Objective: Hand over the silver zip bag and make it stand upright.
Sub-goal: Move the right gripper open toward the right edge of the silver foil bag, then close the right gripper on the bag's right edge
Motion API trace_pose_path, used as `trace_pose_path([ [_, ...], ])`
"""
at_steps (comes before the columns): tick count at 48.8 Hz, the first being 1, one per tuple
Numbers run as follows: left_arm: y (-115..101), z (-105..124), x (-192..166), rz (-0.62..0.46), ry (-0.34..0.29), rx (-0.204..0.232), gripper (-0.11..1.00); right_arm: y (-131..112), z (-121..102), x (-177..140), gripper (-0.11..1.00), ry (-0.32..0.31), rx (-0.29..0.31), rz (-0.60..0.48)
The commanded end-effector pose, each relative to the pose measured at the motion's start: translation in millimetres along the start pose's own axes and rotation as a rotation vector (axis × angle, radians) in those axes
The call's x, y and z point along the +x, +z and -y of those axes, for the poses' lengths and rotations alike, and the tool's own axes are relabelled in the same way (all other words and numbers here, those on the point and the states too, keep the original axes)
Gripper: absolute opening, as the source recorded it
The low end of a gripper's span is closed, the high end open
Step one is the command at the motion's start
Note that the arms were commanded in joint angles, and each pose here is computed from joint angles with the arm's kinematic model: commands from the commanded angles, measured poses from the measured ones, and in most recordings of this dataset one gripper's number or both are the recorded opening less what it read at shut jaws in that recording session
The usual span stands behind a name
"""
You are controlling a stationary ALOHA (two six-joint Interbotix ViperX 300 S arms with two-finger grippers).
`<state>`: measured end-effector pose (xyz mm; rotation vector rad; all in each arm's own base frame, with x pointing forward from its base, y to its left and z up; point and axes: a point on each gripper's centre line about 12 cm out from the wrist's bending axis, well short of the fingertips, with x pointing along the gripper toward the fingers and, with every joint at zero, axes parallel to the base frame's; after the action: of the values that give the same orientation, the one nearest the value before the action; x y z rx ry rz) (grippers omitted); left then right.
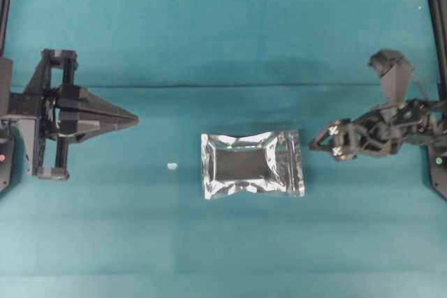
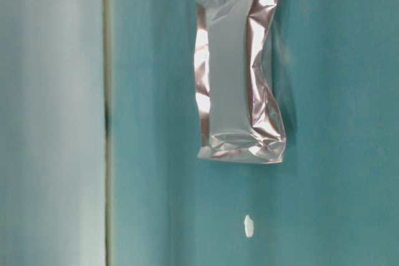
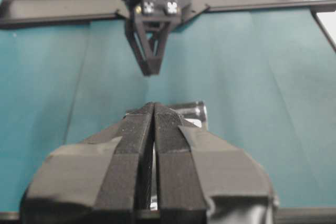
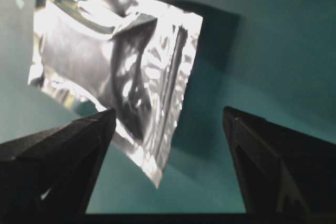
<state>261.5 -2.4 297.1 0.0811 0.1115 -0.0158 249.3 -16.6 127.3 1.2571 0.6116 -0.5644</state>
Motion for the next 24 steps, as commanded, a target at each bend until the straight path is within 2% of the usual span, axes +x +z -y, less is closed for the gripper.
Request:
trace_pose_path([
  [1, 6.2, -0.8, 0.1, 0.015, 0.002, 0.001, 0.0, -1.1, -4.9, 8.1, 0.91, 0.034, 0.017, 0.015],
  [9, 4.6, -1.9, 0.0, 0.006, 0.006, -0.001, 0.0, -9.0, -4.3, 20.4, 0.91, 0.06, 0.025, 0.017],
  [24, 4.7, -6.0, 0.0, 0.004, 0.021, -0.001, 0.0, -12.2, 1.9, 41.7, 0.91, 0.032, 0.025, 0.021],
])
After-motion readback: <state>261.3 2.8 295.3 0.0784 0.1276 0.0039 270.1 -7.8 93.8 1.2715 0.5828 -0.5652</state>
